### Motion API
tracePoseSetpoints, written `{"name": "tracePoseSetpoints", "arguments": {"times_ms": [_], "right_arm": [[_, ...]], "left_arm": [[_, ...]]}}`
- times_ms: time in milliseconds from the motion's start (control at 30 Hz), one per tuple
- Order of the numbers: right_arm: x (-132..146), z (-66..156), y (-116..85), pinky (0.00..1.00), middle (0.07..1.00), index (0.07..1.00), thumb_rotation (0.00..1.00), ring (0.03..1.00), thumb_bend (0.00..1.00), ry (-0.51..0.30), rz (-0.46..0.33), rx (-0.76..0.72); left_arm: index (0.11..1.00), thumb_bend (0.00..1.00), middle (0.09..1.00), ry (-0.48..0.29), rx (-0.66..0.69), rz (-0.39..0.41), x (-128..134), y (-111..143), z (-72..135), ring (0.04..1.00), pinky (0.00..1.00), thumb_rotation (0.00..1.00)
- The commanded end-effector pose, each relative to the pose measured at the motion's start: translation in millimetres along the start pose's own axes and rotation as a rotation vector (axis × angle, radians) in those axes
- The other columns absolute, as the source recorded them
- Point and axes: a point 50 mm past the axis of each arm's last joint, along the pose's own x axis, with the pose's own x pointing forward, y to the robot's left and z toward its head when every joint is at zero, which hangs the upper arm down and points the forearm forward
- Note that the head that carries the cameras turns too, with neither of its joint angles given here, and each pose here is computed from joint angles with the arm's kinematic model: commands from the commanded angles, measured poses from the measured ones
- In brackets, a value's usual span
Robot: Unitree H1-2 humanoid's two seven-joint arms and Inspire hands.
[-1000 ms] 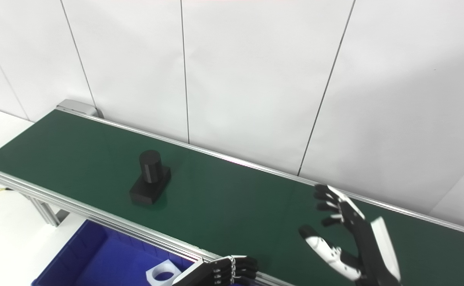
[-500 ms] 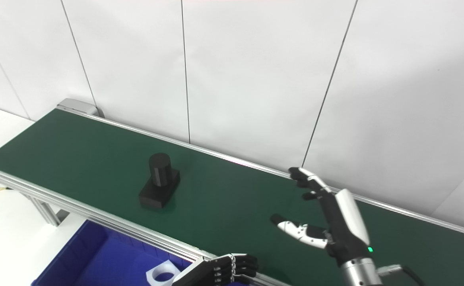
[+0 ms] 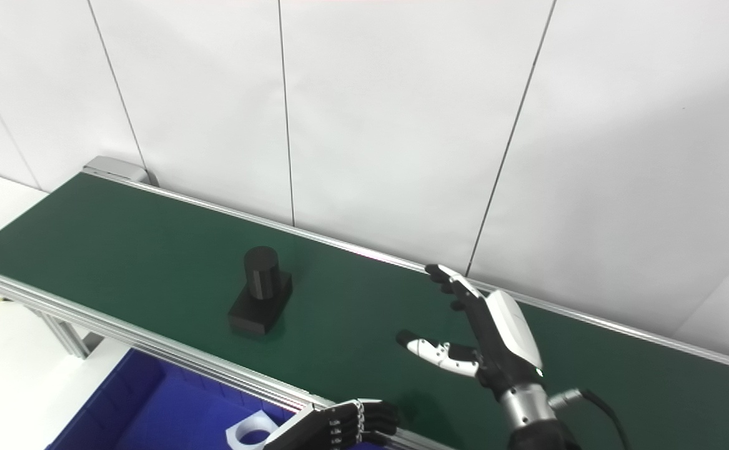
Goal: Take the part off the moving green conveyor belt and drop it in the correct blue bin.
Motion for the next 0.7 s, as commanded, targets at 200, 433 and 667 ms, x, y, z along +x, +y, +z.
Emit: {"name": "tracePoseSetpoints", "arguments": {"times_ms": [200, 433, 667], "right_arm": [[35.7, 20.2, 2.3, 0.74, 0.855, 0.875, 0.43, 0.841, 0.61, -0.109, -0.029, -0.017], [56.5, 26.7, 16.8, 0.72, 0.853, 0.871, 0.47, 0.824, 0.62, -0.128, -0.006, -0.009], [70.3, 35.5, 33.2, 0.72, 0.826, 0.852, 0.48, 0.801, 0.63, -0.145, 0.011, -0.023]], "left_arm": [[0.803, 1.0, 0.815, -0.057, 0.006, -0.022, 2.0, 5.3, 12.1, 0.813, 0.79, 0.1], [0.786, 1.0, 0.807, -0.05, 0.003, -0.022, 1.4, 6.4, 13.4, 0.817, 0.79, 0.12], [0.769, 1.0, 0.797, -0.05, -0.004, -0.035, 1.4, 5.9, 12.7, 0.818, 0.79, 0.12]]}}
